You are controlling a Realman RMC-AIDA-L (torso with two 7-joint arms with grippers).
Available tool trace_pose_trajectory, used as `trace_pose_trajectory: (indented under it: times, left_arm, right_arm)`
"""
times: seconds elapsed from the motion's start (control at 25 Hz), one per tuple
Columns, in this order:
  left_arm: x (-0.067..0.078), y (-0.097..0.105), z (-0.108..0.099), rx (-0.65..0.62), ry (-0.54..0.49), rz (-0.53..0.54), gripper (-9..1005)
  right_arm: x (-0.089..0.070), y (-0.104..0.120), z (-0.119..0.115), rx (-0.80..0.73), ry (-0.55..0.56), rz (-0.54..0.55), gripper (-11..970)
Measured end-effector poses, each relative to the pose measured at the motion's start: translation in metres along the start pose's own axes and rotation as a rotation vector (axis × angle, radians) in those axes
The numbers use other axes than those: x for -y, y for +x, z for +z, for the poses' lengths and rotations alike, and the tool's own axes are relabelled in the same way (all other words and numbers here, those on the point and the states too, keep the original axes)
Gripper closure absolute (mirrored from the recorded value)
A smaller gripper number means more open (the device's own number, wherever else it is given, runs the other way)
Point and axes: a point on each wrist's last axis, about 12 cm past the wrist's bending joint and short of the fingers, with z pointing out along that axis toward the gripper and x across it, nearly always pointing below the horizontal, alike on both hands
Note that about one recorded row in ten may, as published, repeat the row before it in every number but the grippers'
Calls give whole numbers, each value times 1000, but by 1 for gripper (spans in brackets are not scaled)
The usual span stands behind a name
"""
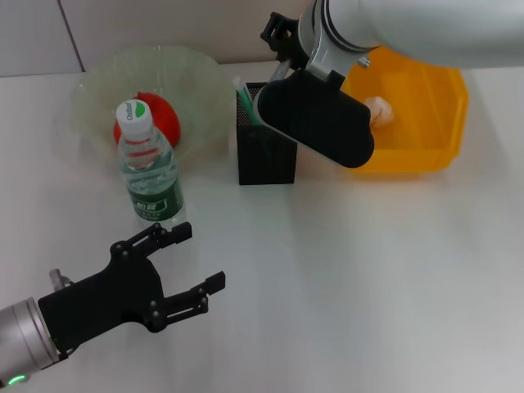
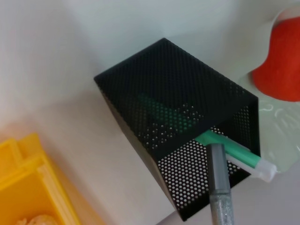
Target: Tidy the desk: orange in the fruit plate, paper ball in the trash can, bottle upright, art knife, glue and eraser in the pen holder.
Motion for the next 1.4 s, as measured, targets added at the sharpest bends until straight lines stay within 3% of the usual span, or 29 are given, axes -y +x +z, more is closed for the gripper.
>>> trace_pose_trajectory:
  times: [0.6,0.96,1.04,1.08,1.2,1.24,1.28,1.32,1.4]
  left_arm:
    - [2,1,0,-4,4,-5,152]
    - [2,2,-1,-5,5,-7,152]
    - [2,2,-1,-5,6,-4,152]
    - [2,2,-1,-5,6,-4,152]
    - [2,1,-3,-2,4,-2,152]
    - [1,1,-5,-1,1,-2,152]
    - [1,1,-5,-1,1,-2,152]
    - [1,1,-6,-1,-2,-3,152]
    - [1,2,-9,3,-13,-5,152]
  right_arm:
    - [1,-10,-6,14,-54,9,828]
    - [13,-10,-25,20,-26,88,478]
    - [24,4,-43,25,46,216,395]
    - [24,4,-43,25,46,216,380]
    - [27,24,-65,58,134,379,333]
    - [22,42,-80,108,197,510,318]
    - [22,42,-80,108,197,510,318]
    - [9,59,-96,179,263,649,318]
    - [2,66,-103,215,296,714,318]
